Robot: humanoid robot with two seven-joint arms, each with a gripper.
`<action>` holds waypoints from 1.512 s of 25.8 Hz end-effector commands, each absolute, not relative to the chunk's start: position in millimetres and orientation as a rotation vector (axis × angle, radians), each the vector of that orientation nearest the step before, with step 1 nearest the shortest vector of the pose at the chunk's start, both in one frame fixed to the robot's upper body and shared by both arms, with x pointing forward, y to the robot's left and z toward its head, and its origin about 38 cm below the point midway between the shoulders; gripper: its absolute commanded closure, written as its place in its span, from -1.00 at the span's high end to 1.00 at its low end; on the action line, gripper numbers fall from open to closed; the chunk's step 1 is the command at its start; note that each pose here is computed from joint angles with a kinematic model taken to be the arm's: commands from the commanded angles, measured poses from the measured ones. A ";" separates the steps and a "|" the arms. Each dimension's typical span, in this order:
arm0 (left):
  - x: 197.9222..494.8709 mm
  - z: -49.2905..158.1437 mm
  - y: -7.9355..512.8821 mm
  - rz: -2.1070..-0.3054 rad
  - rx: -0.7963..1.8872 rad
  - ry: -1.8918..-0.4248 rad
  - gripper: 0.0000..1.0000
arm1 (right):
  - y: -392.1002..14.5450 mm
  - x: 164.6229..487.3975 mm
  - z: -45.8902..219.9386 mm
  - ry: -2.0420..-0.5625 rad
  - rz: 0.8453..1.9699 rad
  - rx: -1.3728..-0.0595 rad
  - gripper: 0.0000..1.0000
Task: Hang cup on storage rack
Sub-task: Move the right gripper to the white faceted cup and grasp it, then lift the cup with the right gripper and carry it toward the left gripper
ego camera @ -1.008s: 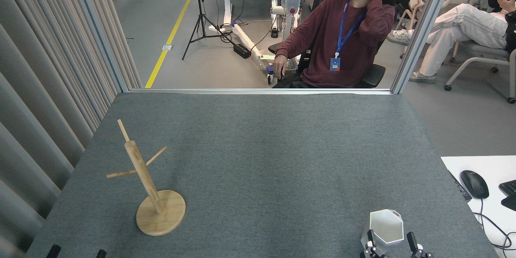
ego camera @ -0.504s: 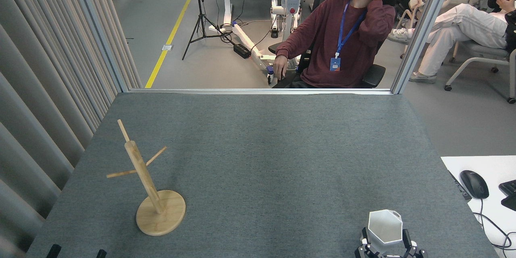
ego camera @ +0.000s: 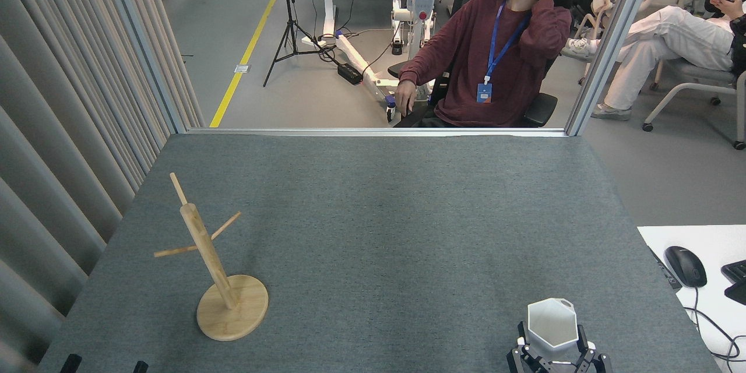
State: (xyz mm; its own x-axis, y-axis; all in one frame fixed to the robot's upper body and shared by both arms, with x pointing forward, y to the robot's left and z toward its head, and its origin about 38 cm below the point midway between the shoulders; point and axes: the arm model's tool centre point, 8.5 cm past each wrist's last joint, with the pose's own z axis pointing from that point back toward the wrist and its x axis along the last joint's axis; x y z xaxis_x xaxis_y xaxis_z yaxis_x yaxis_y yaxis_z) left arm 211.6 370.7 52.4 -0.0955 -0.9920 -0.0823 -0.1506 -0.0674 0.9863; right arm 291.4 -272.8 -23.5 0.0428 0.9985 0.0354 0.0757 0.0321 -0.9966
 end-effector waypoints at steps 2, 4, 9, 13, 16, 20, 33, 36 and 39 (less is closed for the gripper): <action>211.6 52.8 370.9 -1.267 1.327 -1.359 1.00 | -275.4 290.1 -31.0 -1.227 1.117 -1.250 0.97; 211.7 52.4 370.0 -1.266 1.325 -1.361 1.00 | -276.6 291.9 -30.9 -1.227 1.115 -1.253 0.97; 212.0 52.7 369.4 -1.266 1.325 -1.363 1.00 | -280.0 297.0 -33.3 -1.199 1.114 -1.266 0.35; 212.9 55.1 367.7 -1.257 1.335 -1.380 1.00 | -279.0 299.7 -26.9 -1.217 1.094 -1.279 0.28; 213.3 58.7 361.2 -1.234 1.359 -1.455 1.00 | -275.9 308.9 2.8 -1.297 1.047 -1.348 0.28; 226.7 46.8 313.1 -1.367 1.245 -1.562 1.00 | -263.0 324.8 43.5 -1.397 0.978 -1.417 0.28; 275.2 26.2 164.3 -1.821 1.163 -1.673 1.00 | -70.3 303.9 82.1 -1.717 1.205 -1.366 0.29; 276.9 28.0 160.6 -1.819 1.162 -1.686 1.00 | -35.4 290.6 83.7 -1.787 1.268 -1.339 0.29; 277.2 30.0 160.4 -1.818 1.167 -1.690 1.00 | -21.2 283.7 79.6 -1.801 1.304 -1.324 0.29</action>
